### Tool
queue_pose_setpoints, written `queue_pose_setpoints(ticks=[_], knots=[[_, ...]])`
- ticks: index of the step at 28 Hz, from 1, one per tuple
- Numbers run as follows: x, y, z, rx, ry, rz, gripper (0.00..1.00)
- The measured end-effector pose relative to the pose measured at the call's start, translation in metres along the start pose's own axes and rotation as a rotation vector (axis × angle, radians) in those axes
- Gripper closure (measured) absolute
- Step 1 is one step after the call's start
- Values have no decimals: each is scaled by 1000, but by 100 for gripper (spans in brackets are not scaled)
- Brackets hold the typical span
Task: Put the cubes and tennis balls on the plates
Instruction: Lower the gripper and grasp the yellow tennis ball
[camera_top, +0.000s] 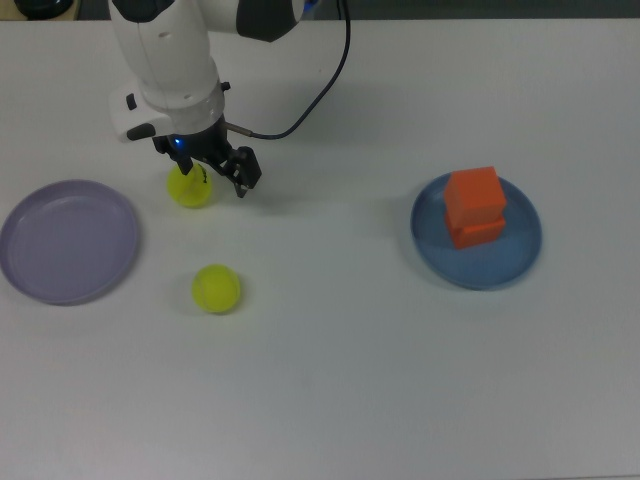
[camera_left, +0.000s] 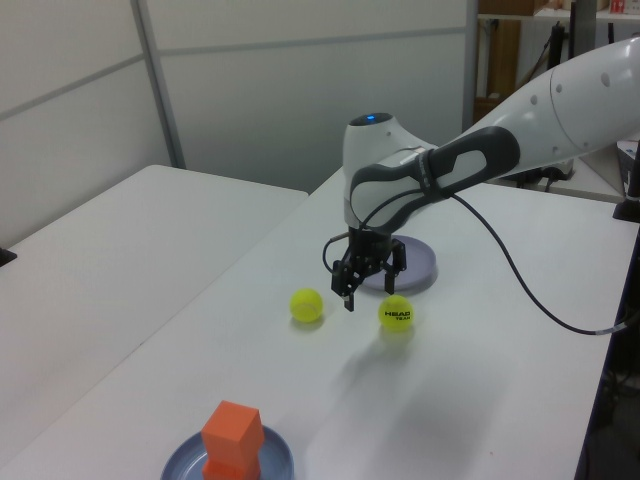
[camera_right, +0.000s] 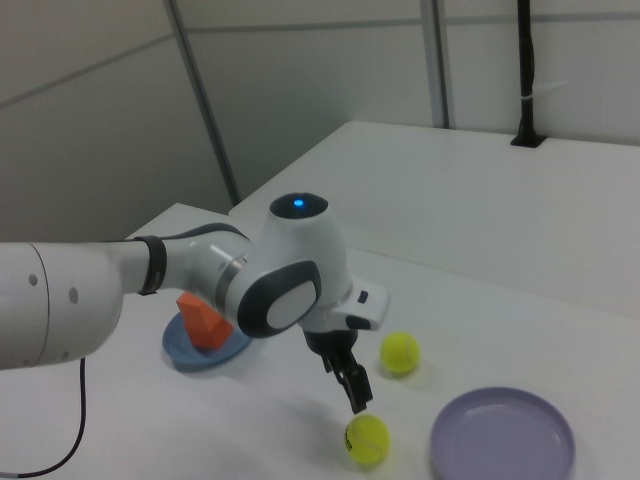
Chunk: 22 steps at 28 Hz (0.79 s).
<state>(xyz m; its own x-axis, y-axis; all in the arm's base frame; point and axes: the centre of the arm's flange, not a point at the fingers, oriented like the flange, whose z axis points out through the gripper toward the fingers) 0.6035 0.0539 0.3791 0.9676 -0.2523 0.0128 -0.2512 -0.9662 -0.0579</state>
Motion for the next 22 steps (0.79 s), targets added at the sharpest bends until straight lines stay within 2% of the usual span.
queue_pose_setpoints(ticks=[13,22], knots=[[1,24,1,-6,-1,32,0],[-2,44,13,-25,-24,55,0]])
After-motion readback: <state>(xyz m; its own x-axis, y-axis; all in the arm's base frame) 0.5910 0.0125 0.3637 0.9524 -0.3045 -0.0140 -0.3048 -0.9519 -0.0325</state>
